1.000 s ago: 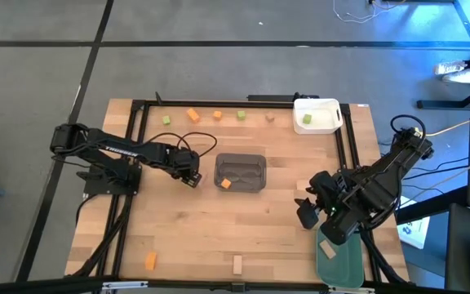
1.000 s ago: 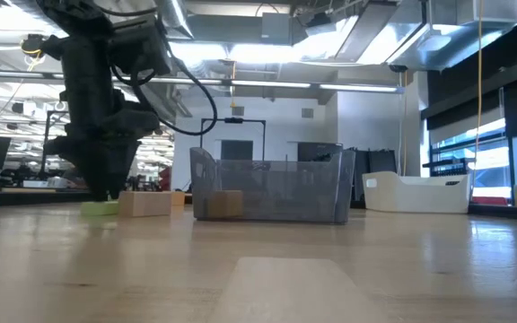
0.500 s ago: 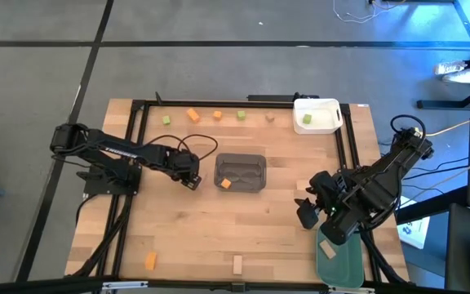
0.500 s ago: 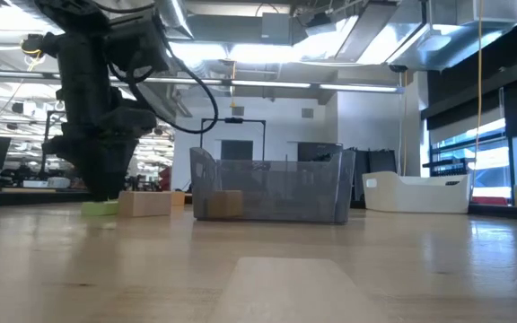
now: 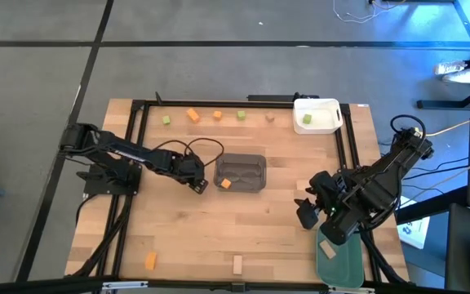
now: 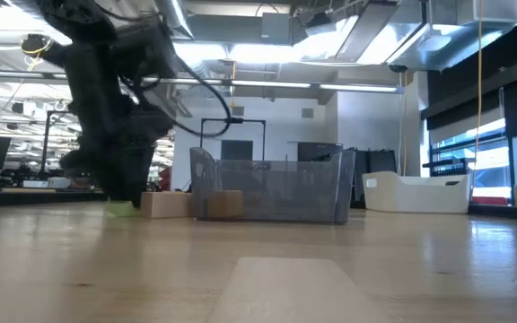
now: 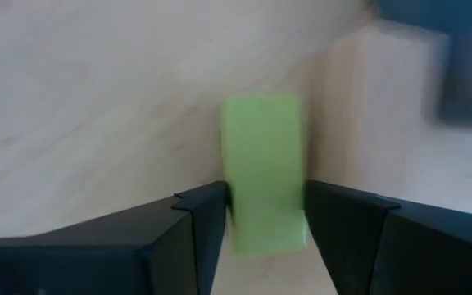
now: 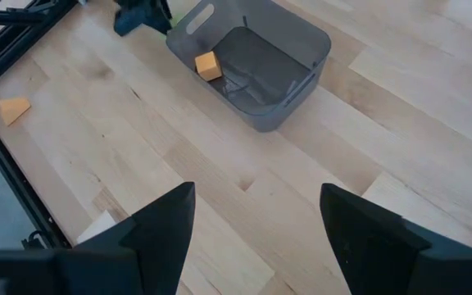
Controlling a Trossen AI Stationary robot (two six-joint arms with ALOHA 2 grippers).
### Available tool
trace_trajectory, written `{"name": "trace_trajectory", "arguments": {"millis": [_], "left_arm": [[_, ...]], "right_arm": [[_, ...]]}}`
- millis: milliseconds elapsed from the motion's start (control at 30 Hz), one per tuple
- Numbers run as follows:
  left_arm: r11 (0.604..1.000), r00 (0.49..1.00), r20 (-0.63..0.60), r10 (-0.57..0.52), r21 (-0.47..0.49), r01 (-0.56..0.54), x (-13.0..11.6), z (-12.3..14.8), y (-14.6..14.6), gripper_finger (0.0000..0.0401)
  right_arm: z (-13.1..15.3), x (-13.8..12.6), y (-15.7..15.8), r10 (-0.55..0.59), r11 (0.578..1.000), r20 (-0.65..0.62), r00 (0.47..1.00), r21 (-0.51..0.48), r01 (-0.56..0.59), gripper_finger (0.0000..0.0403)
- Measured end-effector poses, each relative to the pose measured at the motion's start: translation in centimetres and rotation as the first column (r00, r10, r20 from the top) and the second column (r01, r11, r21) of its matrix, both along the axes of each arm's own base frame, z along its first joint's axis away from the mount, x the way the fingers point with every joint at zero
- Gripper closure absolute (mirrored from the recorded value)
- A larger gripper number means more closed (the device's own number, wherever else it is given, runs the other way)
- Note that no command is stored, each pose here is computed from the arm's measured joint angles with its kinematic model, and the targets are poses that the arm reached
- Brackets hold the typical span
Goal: Sort & place blocks by color
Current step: Put the green block into the white bin
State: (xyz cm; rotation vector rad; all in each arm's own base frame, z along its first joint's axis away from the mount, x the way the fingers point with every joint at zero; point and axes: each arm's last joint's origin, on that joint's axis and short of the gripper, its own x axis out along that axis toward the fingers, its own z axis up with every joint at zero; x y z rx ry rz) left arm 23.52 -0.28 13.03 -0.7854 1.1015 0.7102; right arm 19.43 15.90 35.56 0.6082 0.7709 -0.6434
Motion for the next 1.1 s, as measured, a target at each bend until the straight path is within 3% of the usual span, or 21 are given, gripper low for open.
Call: {"name": "trace_trajectory", "arguments": {"millis": [400, 633, 767, 1100], "left_arm": [[0.999, 0.999, -0.035, -0.041, 0.023, 0.042, -0.1, -0.4, -0.2, 0.0251], [0.997, 0.997, -0.042, -0.065, 0.028, 0.066, -0.1, -0.4, -0.2, 0.0296], [0.997, 0.997, -0.035, -0.064, 0.028, 0.065, -0.1, -0.2, -0.2, 0.0296], [0.995, 0.994, -0.063, -0.084, 0.048, 0.087, 1.1, 1.7, -0.1, 0.0296]], "right_arm": [[0.0, 0.0, 0.0, 0.0, 1.0, 0.001, 1.0, 0.0, 0.0, 0.0141], [0.0, 0.0, 0.0, 0.0, 1.0, 0.001, 1.0, 0.0, 0.0, 0.0141], [0.0, 0.0, 0.0, 0.001, 1.0, 0.0, 1.0, 0.0, -0.001, 0.0141], [0.0, 0.0, 0.0, 0.003, 1.0, -0.001, 1.0, -0.002, -0.003, 0.0141]]}}
